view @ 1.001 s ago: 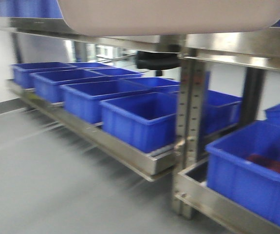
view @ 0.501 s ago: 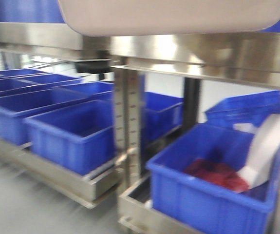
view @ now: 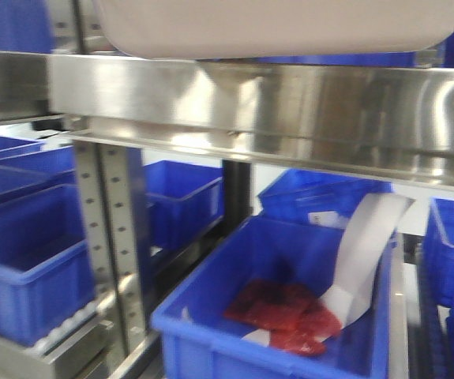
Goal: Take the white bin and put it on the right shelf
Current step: 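Align the held bin above the upper roller shelf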
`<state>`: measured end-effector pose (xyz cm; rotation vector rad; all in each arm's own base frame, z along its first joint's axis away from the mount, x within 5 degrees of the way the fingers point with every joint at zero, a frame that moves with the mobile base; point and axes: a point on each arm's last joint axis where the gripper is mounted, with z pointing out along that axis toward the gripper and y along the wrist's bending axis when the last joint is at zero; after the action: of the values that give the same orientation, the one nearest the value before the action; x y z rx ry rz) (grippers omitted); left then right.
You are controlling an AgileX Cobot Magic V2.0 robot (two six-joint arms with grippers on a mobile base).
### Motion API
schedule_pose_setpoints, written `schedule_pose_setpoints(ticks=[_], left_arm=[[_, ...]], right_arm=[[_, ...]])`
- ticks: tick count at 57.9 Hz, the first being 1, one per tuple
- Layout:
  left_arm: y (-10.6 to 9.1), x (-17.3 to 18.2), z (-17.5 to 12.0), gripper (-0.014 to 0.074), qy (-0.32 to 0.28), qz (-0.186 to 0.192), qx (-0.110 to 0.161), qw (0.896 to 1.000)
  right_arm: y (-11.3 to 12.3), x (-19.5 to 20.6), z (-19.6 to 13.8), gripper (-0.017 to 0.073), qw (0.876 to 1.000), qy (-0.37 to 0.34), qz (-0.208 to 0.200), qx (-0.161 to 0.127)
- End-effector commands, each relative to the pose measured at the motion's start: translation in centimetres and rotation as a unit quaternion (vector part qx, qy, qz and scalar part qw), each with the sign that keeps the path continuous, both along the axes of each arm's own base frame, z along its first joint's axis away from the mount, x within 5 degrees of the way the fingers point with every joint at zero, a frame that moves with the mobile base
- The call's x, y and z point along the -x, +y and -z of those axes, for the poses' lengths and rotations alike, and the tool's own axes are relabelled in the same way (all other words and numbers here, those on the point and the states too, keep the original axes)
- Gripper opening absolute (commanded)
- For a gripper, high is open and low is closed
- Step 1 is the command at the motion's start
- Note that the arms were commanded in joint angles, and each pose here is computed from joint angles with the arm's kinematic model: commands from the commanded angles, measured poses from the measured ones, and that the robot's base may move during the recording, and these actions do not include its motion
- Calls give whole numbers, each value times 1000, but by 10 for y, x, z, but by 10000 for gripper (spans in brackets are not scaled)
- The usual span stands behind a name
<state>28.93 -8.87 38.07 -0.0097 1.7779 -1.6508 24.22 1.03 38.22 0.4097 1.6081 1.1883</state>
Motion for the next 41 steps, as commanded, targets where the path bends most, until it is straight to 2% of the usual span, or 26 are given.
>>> schedule_pose_setpoints(ticks=[1,41], left_arm=[[-13,36,-39,-126,-81,132,81,985],[-13,36,-39,-126,-81,132,81,985]], right_arm=[[14,13,-25,60,995,-59,-66,-37],[14,13,-25,60,995,-59,-66,-37]])
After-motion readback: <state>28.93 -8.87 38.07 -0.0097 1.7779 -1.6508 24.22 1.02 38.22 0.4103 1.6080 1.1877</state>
